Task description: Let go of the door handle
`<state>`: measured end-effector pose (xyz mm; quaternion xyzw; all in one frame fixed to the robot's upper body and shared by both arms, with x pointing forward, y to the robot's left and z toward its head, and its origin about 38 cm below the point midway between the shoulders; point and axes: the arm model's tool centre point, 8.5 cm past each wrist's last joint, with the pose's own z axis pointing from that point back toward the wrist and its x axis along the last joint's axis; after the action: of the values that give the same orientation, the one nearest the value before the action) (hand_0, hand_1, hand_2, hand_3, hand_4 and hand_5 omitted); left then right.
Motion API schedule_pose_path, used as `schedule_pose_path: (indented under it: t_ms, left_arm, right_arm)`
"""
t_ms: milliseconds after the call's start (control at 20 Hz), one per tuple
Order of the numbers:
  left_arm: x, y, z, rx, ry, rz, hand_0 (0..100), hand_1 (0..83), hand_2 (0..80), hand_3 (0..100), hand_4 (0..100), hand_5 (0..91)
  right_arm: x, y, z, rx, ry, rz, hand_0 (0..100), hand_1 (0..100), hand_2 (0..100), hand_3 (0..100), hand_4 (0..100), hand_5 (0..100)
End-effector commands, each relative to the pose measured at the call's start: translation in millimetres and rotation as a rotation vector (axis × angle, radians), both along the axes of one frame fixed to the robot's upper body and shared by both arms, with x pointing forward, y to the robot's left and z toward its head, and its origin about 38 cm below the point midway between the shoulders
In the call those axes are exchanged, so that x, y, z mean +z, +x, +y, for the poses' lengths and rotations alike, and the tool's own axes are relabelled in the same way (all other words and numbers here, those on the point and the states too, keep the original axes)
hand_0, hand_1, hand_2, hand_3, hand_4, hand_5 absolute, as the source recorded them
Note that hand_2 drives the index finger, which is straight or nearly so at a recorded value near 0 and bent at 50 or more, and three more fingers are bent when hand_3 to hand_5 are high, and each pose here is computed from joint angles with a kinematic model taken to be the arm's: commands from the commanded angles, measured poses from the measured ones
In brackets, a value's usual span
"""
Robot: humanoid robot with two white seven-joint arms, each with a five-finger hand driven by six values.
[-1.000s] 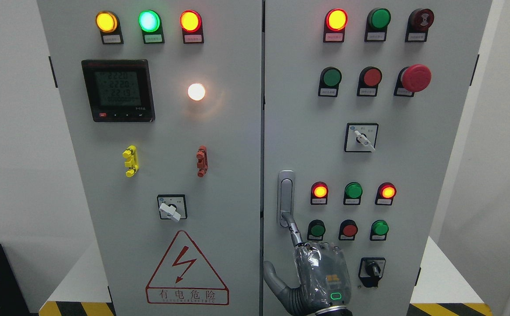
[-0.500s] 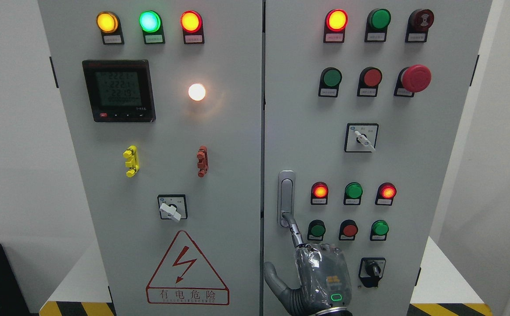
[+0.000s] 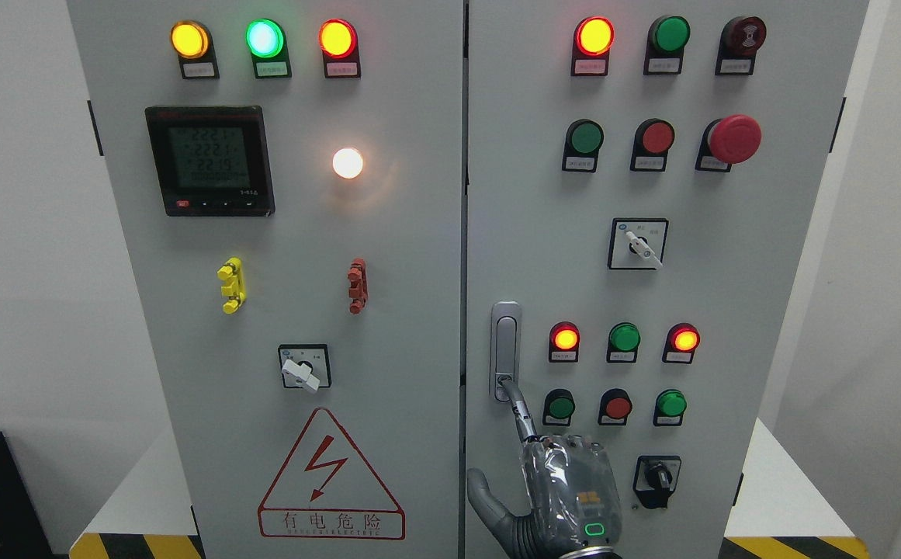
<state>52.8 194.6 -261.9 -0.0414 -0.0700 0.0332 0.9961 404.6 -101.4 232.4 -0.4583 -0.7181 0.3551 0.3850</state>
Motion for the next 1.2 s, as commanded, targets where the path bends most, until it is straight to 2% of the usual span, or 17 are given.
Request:
schedule_pose_path:
  t_ms: [0,1150]
  left_arm:
    - [0.3,5.8,-0.3,-0.020,0.001,-0.017,0,0.0,2.4,8,1,0.0]
    - [0.2,5.3,-0.3,-0.020,0.001,-0.016,0,0.0,2.4,9,1,0.0]
  right_arm:
    - [-10.2,3.4,1.5,0.001,-0.013,0.029,35,34,2,100,100,100]
    - [-21.0,2.0,-0.1,-0.006,-0.014,0.055,35,33,2,100,100,100]
